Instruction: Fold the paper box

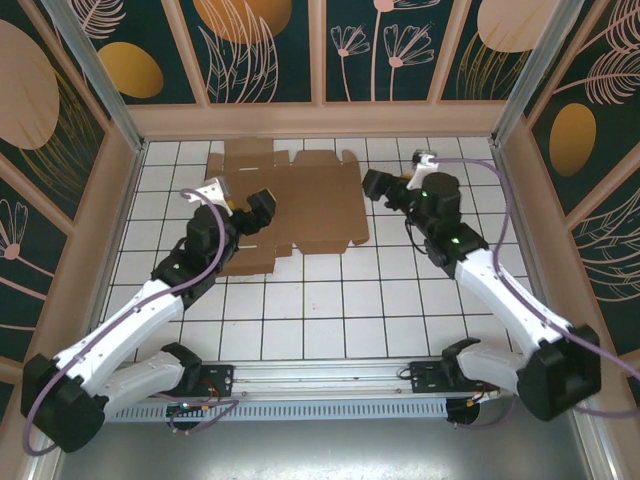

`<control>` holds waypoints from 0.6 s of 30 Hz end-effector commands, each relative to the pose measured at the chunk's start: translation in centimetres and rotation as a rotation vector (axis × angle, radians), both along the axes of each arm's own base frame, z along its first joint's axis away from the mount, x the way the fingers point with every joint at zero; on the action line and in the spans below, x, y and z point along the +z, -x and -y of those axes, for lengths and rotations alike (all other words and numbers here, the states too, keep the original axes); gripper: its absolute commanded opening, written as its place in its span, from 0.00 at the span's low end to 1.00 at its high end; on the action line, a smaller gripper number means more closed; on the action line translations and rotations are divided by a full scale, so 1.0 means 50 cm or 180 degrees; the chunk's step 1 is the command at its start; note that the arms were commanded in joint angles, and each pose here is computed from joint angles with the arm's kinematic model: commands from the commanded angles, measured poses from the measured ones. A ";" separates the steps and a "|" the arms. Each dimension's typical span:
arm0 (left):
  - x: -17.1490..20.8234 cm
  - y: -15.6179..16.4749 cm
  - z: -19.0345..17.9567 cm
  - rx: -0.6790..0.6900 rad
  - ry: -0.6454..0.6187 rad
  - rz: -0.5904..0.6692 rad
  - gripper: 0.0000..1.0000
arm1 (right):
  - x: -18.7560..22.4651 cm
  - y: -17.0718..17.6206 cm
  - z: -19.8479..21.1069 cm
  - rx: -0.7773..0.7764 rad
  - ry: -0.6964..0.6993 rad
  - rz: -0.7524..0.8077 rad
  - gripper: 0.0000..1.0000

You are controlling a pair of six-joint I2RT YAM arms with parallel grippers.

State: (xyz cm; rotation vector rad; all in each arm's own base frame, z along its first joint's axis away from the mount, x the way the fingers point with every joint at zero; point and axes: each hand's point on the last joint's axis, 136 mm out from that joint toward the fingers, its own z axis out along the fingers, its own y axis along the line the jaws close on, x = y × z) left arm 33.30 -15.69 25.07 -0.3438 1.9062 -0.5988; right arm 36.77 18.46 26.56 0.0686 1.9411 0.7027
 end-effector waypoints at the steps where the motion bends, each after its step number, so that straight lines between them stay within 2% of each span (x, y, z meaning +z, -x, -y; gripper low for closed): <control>1: -0.052 -0.032 0.026 -0.0001 0.0164 -0.0321 0.79 | -0.094 -0.027 -0.063 0.0138 0.0314 -0.0530 0.99; 3: -0.082 -0.059 0.035 0.0007 0.0219 -0.0489 0.44 | -0.149 -0.055 -0.081 0.0083 0.0543 -0.0696 0.99; 4: -0.093 -0.072 0.035 0.0035 0.0242 -0.0550 0.30 | -0.170 -0.066 -0.091 0.0121 0.0608 -0.0747 0.99; 5: -0.107 -0.085 0.034 0.0067 0.0277 -0.0626 0.19 | -0.185 -0.079 -0.102 0.0181 0.0660 -0.0747 0.99; 7: -0.133 -0.105 0.027 0.0193 0.0402 -0.0699 0.09 | -0.213 -0.104 -0.119 0.0232 0.0726 -0.0712 0.92; 8: -0.151 -0.116 0.014 0.0337 0.0524 -0.0750 0.00 | -0.228 -0.118 -0.134 0.0320 0.0750 -0.0713 0.87; 10: -0.180 -0.139 0.012 0.0394 0.0752 -0.0841 0.00 | -0.254 -0.151 -0.154 0.0410 0.0767 -0.0824 0.67; 11: -0.195 -0.154 0.016 0.0393 0.0731 -0.0922 0.00 | -0.273 -0.169 -0.155 0.0389 0.0794 -0.0899 0.56; 15: -0.236 -0.197 0.017 0.0516 0.0353 -0.1194 0.00 | -0.341 -0.223 -0.134 0.0281 0.0941 -0.1157 0.03; 18: -0.292 -0.215 -0.020 0.0795 0.0061 -0.1557 0.00 | -0.378 -0.238 -0.125 0.0310 0.1003 -0.1279 0.00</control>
